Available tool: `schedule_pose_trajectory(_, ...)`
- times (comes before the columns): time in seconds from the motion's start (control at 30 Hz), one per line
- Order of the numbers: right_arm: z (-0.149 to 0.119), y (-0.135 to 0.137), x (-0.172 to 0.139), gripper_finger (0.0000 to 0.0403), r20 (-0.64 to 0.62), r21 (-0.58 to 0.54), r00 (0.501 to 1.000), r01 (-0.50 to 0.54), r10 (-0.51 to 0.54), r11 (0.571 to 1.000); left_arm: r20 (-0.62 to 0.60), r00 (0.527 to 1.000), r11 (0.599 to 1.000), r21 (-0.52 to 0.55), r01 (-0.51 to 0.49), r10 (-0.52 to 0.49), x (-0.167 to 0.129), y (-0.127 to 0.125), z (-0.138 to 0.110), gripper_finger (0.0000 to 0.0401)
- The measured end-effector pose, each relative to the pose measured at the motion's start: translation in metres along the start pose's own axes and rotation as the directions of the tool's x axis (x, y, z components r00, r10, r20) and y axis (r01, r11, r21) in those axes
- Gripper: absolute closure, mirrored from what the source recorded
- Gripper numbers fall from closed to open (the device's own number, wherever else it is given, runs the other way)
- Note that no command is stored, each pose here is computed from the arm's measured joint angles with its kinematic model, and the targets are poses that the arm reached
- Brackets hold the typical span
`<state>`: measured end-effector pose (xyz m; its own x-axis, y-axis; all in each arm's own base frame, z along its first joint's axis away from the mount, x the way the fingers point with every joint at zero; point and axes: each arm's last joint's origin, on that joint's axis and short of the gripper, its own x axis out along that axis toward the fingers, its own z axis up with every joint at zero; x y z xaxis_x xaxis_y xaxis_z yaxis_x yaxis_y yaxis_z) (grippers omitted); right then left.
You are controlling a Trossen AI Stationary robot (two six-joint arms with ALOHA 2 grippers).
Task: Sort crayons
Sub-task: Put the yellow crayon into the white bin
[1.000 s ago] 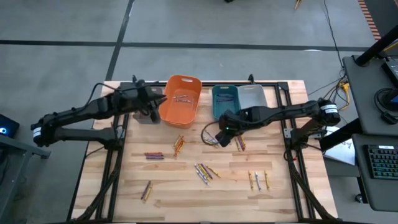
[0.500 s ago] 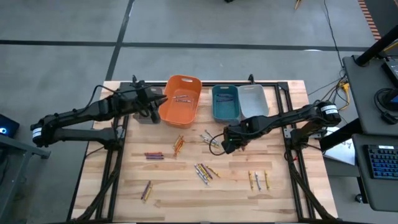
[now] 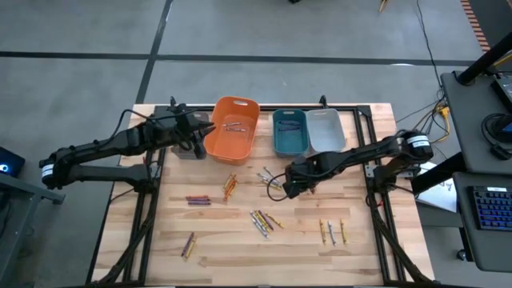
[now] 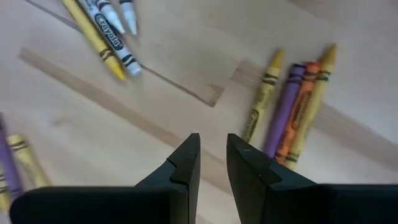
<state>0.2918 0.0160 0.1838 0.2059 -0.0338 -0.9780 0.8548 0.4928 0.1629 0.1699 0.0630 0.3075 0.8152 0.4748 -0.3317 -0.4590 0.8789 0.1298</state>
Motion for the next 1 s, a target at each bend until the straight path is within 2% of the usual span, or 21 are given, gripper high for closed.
schedule_pose_trajectory(0.43,0.020,0.006,0.021,0.0327,-0.061,-0.107,0.977,0.195,-0.203,0.975,-0.020,1.000,1.000,0.001,0.001,-0.001,0.001,0.000,-0.002,0.0352)
schedule_pose_trajectory(0.77,0.021,0.005,0.022,0.0272,-0.046,-0.142,0.975,0.208,-0.216,0.968,-0.020,1.000,1.000,-0.004,0.001,-0.001,0.001,0.000,-0.002,0.0352)
schedule_pose_trajectory(1.0,0.021,0.005,0.022,0.0259,-0.036,-0.148,0.976,0.209,-0.216,0.967,-0.020,1.000,1.000,-0.004,0.001,-0.001,0.001,0.000,-0.002,0.0352)
